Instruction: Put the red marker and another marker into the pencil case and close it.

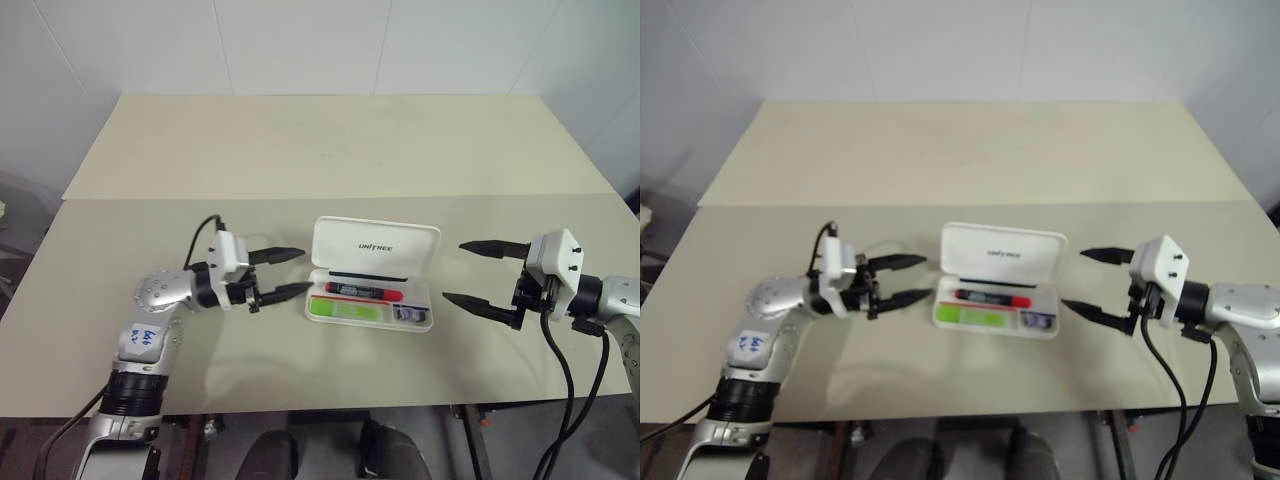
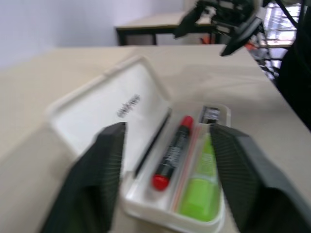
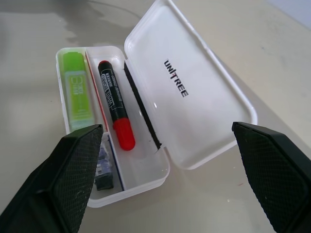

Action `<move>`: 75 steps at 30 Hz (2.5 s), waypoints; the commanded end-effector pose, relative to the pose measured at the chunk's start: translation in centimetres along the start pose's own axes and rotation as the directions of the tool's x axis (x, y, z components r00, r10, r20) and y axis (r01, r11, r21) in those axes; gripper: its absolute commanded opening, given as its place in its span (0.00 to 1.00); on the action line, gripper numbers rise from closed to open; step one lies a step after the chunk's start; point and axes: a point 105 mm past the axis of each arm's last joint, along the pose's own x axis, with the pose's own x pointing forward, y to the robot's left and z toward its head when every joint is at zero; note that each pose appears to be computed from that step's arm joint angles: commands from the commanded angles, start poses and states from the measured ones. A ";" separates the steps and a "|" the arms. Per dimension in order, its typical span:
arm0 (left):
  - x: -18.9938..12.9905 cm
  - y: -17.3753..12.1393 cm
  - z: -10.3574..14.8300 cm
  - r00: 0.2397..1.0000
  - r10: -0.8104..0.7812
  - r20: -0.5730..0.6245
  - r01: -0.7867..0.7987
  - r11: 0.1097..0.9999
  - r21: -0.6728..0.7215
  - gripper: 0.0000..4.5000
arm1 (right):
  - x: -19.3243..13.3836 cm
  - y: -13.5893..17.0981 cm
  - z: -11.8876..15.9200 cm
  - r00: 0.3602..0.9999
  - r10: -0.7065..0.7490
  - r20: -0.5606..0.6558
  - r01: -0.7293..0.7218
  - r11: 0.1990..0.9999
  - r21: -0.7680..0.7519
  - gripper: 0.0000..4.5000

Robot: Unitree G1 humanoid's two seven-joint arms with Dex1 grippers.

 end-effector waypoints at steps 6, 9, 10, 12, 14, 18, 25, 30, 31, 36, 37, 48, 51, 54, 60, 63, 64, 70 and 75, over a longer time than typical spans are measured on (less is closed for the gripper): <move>-2.3 2.8 1.1 0.989 0.144 0.027 -0.146 0.986 0.078 0.01 | -0.5 -1.1 1.5 0.996 -0.012 0.083 0.014 0.999 -0.029 1.00; -1.9 4.2 1.1 0.971 0.231 0.056 -0.235 0.969 0.077 0.01 | -0.5 -1.4 2.2 0.992 -0.008 0.124 0.010 1.000 -0.023 1.00; -1.7 4.9 1.0 0.961 0.269 0.064 -0.273 0.959 0.074 0.01 | -0.5 -1.5 2.5 0.989 -0.007 0.145 0.010 1.000 -0.015 1.00; -1.2 5.7 0.7 0.949 0.308 0.068 -0.312 0.947 0.071 0.01 | -0.5 -1.5 3.0 0.985 0.015 0.171 -0.011 1.000 -0.022 1.00; -0.4 6.1 0.1 0.943 0.328 0.056 -0.331 0.941 0.063 0.01 | -0.6 -1.2 2.9 0.987 0.051 0.155 -0.046 0.998 -0.039 1.00; 1.8 6.8 -1.2 0.938 0.347 0.020 -0.347 0.938 0.026 0.01 | -1.1 -0.5 2.8 0.981 0.120 0.153 -0.109 0.991 -0.078 1.00; 5.4 6.7 -2.4 0.955 0.298 0.000 -0.298 0.952 -0.067 0.01 | -0.7 -0.4 2.5 0.979 0.137 0.148 -0.126 0.988 -0.086 1.00; 7.5 5.4 -1.6 0.983 0.181 0.031 -0.178 0.981 -0.077 0.01 | -0.3 -0.2 2.4 0.980 0.129 0.151 -0.118 0.990 -0.082 1.00; 7.6 5.2 -1.5 0.985 0.166 0.033 -0.164 0.984 -0.076 0.01 | -0.3 -0.2 2.4 0.980 0.128 0.152 -0.117 0.990 -0.083 1.00; 7.5 3.6 -1.0 1.000 0.011 0.017 -0.010 1.000 -0.020 0.01 | 0.2 -0.3 3.9 0.973 0.126 0.193 -0.102 0.987 -0.128 1.00; 7.4 3.3 -0.8 1.000 -0.011 0.020 0.011 1.000 -0.012 0.01 | 0.2 -0.2 3.9 0.973 0.128 0.194 -0.104 0.986 -0.128 1.00; 7.7 -1.9 -1.1 0.926 -0.352 -0.137 0.361 0.931 0.049 0.01 | 0.5 -0.6 4.3 0.977 0.098 0.188 -0.076 0.990 -0.123 1.00; 8.9 -2.9 -1.4 0.907 -0.381 -0.180 0.393 0.919 0.037 0.01 | 0.6 -0.7 4.5 0.978 0.082 0.194 -0.060 0.991 -0.117 1.00; 10.1 -4.1 -2.1 0.888 -0.398 -0.231 0.411 0.912 0.007 0.01 | 0.6 -0.6 4.9 0.977 0.072 0.199 -0.049 0.992 -0.117 1.00; 11.5 -6.1 -3.2 0.847 -0.435 -0.307 0.441 0.896 -0.053 0.01 | 0.7 -0.4 5.4 0.975 0.016 0.224 0.008 0.994 -0.105 1.00; 11.5 -6.3 -3.8 0.831 -0.430 -0.353 0.438 0.897 -0.063 0.01 | 0.9 -0.2 5.7 0.972 0.003 0.234 0.024 0.994 -0.109 1.00; 11.5 -6.3 -4.0 0.826 -0.428 -0.366 0.438 0.897 -0.061 0.01 | 1.0 -0.1 5.8 0.972 -0.001 0.237 0.028 0.994 -0.108 1.00; 11.5 -5.7 -4.7 0.831 -0.372 -0.412 0.376 0.924 -0.076 0.01 | 1.2 0.2 5.9 0.969 -0.027 0.247 0.054 0.993 -0.105 1.00; 11.2 -5.6 -5.2 0.826 -0.341 -0.449 0.341 0.936 -0.084 0.01 | 1.5 0.3 6.1 0.966 -0.036 0.258 0.065 0.992 -0.105 1.00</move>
